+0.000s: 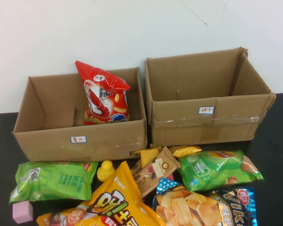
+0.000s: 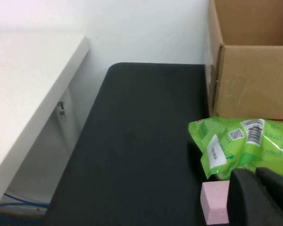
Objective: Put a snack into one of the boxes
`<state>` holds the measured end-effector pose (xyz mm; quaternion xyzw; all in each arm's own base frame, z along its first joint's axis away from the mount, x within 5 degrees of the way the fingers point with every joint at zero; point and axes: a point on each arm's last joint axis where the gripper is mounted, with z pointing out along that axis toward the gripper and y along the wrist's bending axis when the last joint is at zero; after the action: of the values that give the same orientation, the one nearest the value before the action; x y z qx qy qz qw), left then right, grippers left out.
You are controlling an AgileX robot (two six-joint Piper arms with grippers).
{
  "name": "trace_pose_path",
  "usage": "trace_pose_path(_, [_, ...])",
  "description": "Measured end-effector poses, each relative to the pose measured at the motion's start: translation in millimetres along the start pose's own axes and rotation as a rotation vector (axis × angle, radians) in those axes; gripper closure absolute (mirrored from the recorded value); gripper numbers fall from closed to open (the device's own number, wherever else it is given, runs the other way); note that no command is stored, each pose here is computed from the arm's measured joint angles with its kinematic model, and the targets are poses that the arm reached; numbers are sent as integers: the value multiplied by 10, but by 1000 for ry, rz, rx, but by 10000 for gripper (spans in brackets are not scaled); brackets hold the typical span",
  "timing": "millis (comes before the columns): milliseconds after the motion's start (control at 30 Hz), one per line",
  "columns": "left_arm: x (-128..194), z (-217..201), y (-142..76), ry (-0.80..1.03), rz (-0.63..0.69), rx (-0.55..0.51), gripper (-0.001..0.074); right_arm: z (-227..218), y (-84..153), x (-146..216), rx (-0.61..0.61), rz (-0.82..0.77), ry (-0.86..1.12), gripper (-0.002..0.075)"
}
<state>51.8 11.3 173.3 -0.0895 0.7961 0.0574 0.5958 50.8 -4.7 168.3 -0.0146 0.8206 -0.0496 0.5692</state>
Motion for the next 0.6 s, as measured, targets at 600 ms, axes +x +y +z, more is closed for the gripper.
trace_pose_path(600, [-1, -2, 2, 4, 1, -4, 736, 0, 0, 0, 0, 0, 0, 727])
